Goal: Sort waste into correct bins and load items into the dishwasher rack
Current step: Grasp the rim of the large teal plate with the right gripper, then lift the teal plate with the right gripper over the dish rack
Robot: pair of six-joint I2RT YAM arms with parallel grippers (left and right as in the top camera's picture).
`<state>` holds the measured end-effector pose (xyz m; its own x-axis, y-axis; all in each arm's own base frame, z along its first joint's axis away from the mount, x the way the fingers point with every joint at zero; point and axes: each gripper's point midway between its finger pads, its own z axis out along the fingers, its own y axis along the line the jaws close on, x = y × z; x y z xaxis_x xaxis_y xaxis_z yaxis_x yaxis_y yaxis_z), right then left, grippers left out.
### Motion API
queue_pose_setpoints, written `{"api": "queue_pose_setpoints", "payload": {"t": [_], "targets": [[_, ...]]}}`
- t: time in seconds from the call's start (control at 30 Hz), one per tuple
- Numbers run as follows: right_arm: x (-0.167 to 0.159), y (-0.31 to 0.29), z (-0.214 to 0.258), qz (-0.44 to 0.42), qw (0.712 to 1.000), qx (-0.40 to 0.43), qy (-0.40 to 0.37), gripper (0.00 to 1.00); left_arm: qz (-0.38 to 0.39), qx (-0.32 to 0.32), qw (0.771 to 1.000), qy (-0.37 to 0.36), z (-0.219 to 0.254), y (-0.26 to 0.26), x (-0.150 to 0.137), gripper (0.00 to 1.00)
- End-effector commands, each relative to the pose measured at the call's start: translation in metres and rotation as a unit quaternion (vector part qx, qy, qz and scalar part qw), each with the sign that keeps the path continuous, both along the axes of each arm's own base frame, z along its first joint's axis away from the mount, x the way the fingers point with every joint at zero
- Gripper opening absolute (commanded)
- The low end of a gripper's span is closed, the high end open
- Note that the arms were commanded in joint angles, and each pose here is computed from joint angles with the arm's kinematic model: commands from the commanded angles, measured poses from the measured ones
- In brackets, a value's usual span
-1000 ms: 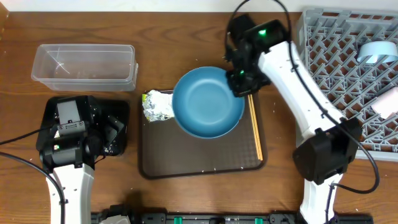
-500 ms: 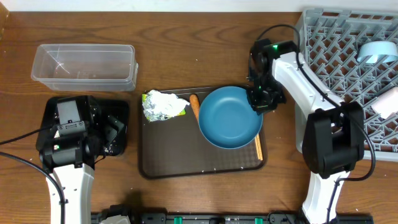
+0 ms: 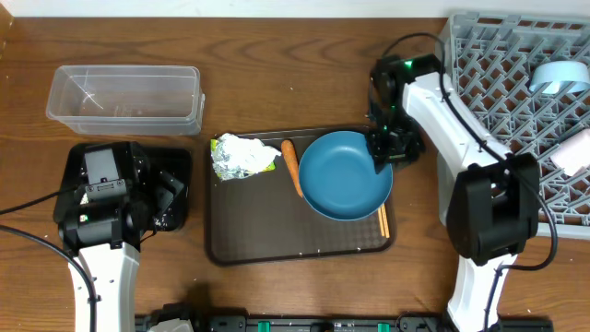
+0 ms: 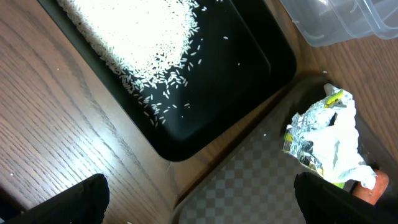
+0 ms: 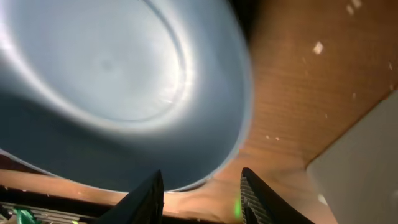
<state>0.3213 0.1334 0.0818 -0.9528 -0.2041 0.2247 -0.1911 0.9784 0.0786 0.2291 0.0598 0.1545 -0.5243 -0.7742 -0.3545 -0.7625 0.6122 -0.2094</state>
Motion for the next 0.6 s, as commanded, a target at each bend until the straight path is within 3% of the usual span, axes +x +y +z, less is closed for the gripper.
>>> {"api": "queue_pose_setpoints", "payload": {"t": [0.0, 0.13, 0.23, 0.57], "targets": [[-0.004, 0.033, 0.014, 0.037, 0.999, 0.031, -0.022, 0.45, 0.006, 0.004, 1.0, -0.008, 0.007, 0.003, 0.002, 0.98], [-0.021, 0.075, 0.011, 0.1, 0.992, 0.073, -0.02, 0.68, 0.006, 0.004, 1.0, -0.008, 0.007, 0.003, 0.002, 0.98], [-0.034, 0.097, 0.005, 0.138, 0.987, 0.073, -0.025, 0.75, 0.006, 0.004, 1.0, -0.008, 0.007, 0.003, 0.002, 0.98], [-0.071, 0.137, -0.028, 0.208, 0.976, 0.062, -0.035, 0.74, 0.006, 0.004, 1.0, -0.008, 0.007, 0.003, 0.003, 0.98]]}}
